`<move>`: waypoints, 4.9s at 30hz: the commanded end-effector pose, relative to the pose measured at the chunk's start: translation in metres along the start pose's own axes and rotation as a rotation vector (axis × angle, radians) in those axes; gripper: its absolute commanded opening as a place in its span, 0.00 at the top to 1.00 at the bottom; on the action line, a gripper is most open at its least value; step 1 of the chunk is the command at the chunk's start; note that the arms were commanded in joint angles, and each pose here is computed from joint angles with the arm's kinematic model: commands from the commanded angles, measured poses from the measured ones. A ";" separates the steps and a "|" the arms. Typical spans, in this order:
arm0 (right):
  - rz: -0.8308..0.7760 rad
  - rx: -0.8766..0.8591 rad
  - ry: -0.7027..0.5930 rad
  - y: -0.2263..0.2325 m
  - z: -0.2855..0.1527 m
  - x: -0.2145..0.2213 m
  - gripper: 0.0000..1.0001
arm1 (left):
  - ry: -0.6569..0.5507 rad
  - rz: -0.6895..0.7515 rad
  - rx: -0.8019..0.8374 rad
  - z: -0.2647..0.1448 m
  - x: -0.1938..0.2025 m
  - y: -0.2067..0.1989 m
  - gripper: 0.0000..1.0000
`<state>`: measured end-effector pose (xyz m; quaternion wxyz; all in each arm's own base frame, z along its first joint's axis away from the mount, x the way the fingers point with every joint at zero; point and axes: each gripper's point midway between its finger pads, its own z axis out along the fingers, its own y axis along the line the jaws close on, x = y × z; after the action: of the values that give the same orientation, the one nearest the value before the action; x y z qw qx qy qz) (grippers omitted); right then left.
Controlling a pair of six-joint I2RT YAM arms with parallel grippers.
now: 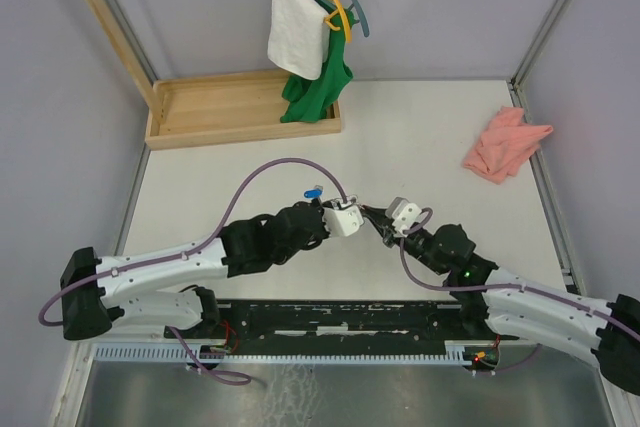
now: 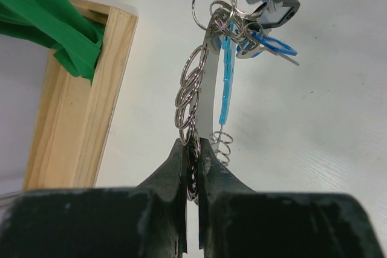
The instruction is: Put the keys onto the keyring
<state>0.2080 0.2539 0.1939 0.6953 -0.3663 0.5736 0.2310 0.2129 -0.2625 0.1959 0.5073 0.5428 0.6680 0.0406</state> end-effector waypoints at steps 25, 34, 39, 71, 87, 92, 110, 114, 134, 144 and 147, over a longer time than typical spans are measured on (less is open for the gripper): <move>-0.246 -0.325 0.503 0.003 -0.010 -0.034 0.99 | -0.581 -0.344 0.127 -0.005 -0.013 -0.052 0.61; -0.445 -0.462 0.476 0.005 -0.007 -0.041 0.99 | -0.741 -0.371 0.153 -0.026 -0.021 -0.037 0.57; -0.540 -0.564 0.495 0.009 -0.009 -0.040 0.99 | -0.803 -0.366 0.187 -0.028 -0.025 -0.027 0.57; -0.867 -0.765 0.335 0.018 -0.001 -0.057 0.99 | -0.917 -0.017 0.735 0.008 -0.051 -0.042 0.53; -0.872 -0.768 0.321 0.022 0.002 -0.056 0.99 | -0.885 -0.042 0.904 0.016 -0.057 -0.049 0.58; -0.871 -0.771 0.320 0.023 0.002 -0.056 0.99 | -0.887 -0.048 0.942 0.014 -0.057 -0.052 0.61; -0.865 -0.782 0.336 0.026 0.008 -0.051 0.99 | -0.886 -0.086 0.992 0.010 -0.065 -0.050 0.66; -0.868 -0.779 0.337 0.025 0.009 -0.052 0.99 | -0.882 -0.094 1.002 0.010 -0.066 -0.051 0.67; -0.509 -0.522 0.498 0.014 -0.015 -0.025 0.99 | -0.772 -0.309 0.674 0.019 -0.062 -0.017 0.97; -0.273 -0.406 0.518 0.026 -0.001 0.002 0.99 | -0.871 -0.486 0.513 0.003 -0.069 0.007 0.97; -0.259 -0.384 0.535 0.026 0.006 0.009 0.99 | -0.873 -0.507 0.513 0.004 -0.067 0.004 0.97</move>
<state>0.1867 0.2596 0.1783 0.4448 -0.6473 0.6066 0.1231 0.2035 -0.3143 0.1941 0.5175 0.4778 0.5338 -0.4679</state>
